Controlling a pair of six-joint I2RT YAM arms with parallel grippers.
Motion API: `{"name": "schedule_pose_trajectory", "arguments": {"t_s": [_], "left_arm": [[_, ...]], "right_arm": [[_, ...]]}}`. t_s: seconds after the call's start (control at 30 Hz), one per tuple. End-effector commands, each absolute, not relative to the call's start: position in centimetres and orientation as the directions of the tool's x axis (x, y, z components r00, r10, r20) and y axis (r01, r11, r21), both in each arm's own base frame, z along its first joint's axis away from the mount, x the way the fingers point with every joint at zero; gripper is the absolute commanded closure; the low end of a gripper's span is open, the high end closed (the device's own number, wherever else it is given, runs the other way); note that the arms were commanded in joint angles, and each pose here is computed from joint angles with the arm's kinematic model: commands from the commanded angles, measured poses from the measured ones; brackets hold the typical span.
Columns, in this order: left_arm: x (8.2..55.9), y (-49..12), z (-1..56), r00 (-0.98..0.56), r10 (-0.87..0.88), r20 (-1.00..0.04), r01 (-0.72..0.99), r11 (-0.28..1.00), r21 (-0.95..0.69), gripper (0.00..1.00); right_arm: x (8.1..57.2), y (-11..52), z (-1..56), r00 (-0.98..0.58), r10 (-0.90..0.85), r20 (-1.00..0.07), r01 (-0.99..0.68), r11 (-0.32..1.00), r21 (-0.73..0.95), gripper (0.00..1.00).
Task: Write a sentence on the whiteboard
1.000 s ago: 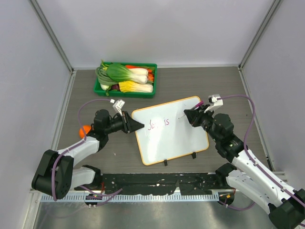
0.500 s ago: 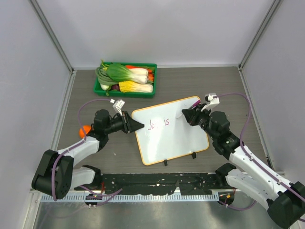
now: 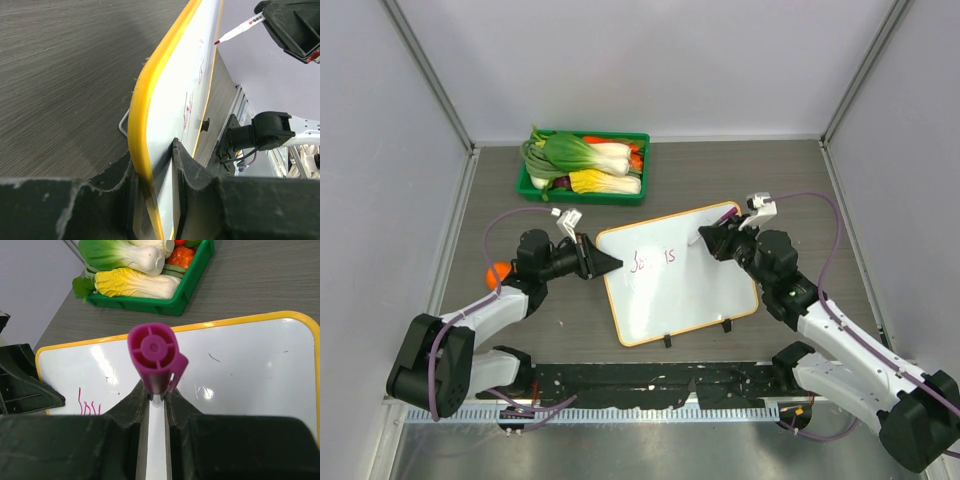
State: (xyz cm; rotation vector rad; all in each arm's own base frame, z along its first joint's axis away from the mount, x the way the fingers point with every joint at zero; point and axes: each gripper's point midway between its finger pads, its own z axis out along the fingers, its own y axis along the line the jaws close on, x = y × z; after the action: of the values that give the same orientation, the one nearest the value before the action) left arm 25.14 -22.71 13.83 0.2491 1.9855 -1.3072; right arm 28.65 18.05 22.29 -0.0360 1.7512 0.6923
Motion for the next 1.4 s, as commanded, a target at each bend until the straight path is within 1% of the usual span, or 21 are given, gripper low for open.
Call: {"name": "schedule_pose_trajectory", "arguments": {"t_s": [0.0,0.3,0.6,0.83,0.87,0.97,1.27,1.37], "left_arm": [[25.9,-20.8,9.7,-0.68,-0.159,-0.716,0.499,0.615,-0.611,1.0],[25.9,-20.8,9.6,-0.681,-0.16,-0.715,0.497,0.616,-0.611,1.0],[26.0,-20.8,9.6,-0.681,-0.158,-0.715,0.499,0.615,-0.611,1.0],[26.0,-20.8,9.6,-0.682,-0.159,-0.713,0.497,0.615,-0.612,1.0],[25.9,-20.8,9.6,-0.682,-0.159,-0.714,0.498,0.614,-0.612,1.0],[25.9,-20.8,9.6,-0.682,-0.159,-0.714,0.498,0.614,-0.612,1.0],[26.0,-20.8,9.6,-0.681,-0.16,-0.715,0.496,0.617,-0.611,1.0],[25.9,-20.8,9.5,-0.682,-0.159,-0.714,0.496,0.617,-0.611,1.0]], "right_arm": [[29.6,18.1,24.6,-0.25,0.368,-0.895,-0.375,0.816,0.44,0.99],[30.0,18.0,23.3,-0.269,0.354,-0.896,-0.354,0.829,0.434,0.99],[29.5,18.9,22.8,-0.306,0.338,-0.89,-0.386,0.81,0.441,0.99],[29.2,18.8,21.6,-0.342,0.311,-0.887,-0.379,0.818,0.433,0.99],[28.7,19.3,21.5,-0.362,0.299,-0.883,-0.406,0.802,0.438,0.99],[28.4,19.3,21.0,-0.375,0.289,-0.881,-0.408,0.802,0.436,0.99],[28.3,18.7,21.3,-0.358,0.305,-0.883,-0.387,0.811,0.437,0.99],[28.8,18.0,21.8,-0.329,0.319,-0.889,-0.355,0.83,0.43,0.99]]}}
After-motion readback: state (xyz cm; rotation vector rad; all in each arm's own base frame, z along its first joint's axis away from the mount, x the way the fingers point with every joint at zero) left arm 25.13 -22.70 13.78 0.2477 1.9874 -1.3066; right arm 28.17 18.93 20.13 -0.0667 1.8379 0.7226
